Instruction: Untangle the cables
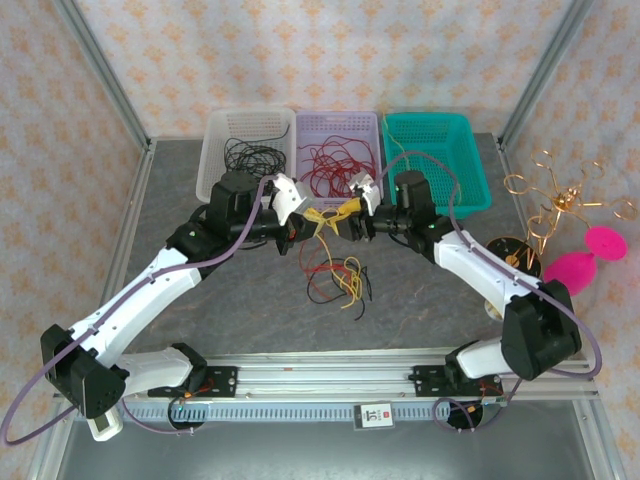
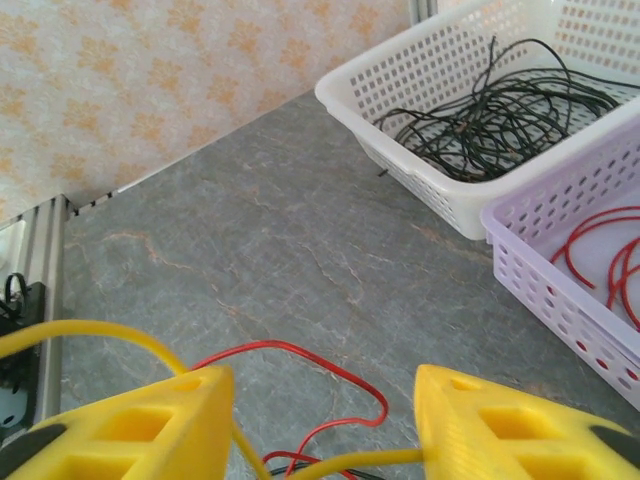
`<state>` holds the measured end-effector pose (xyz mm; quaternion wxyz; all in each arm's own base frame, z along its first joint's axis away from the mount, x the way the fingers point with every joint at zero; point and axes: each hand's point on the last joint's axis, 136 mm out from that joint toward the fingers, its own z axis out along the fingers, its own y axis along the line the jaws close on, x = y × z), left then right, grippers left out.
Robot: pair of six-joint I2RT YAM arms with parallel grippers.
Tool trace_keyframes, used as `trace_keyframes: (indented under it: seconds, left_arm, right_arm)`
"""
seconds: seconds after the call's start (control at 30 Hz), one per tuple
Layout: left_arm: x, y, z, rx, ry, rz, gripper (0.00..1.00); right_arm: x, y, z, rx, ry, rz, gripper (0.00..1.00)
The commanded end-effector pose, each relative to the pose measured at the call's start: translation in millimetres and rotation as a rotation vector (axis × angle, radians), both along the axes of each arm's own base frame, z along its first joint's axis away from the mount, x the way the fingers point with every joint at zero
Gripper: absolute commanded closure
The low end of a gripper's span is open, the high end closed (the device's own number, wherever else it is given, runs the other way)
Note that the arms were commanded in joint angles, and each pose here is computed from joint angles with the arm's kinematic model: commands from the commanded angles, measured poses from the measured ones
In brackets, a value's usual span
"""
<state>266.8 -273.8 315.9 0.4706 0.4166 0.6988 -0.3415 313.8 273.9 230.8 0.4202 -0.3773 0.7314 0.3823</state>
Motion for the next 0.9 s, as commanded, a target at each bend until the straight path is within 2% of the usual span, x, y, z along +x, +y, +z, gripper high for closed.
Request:
trace_keyframes:
  seconds: [0.0, 0.27, 0.5, 0.63, 0.87]
  left_arm:
    - [-3, -4, 15, -0.020, -0.038, -0.029, 1.00]
    - [-4, -4, 16, -0.019, -0.038, -0.031, 1.00]
    - [-5, -4, 15, -0.018, -0.035, -0.032, 1.00]
    - [-7, -4, 16, -0.018, -0.036, -0.033, 1.00]
    - [-13, 0, 16, -0.021, -0.038, -0.030, 1.00]
  right_arm:
    - [11, -4, -6, -0.017, -0.005, -0.061, 0.57]
    - [22, -6, -6, -0.022, -0.006, -0.122, 0.84]
    - [37, -13, -3, 0.001, 0.012, -0.228, 1.00]
    - [61, -32, -7, -0.017, 0.039, -0.401, 1.00]
    - [105, -96, -19, 0.026, 0.135, -0.734, 1.00]
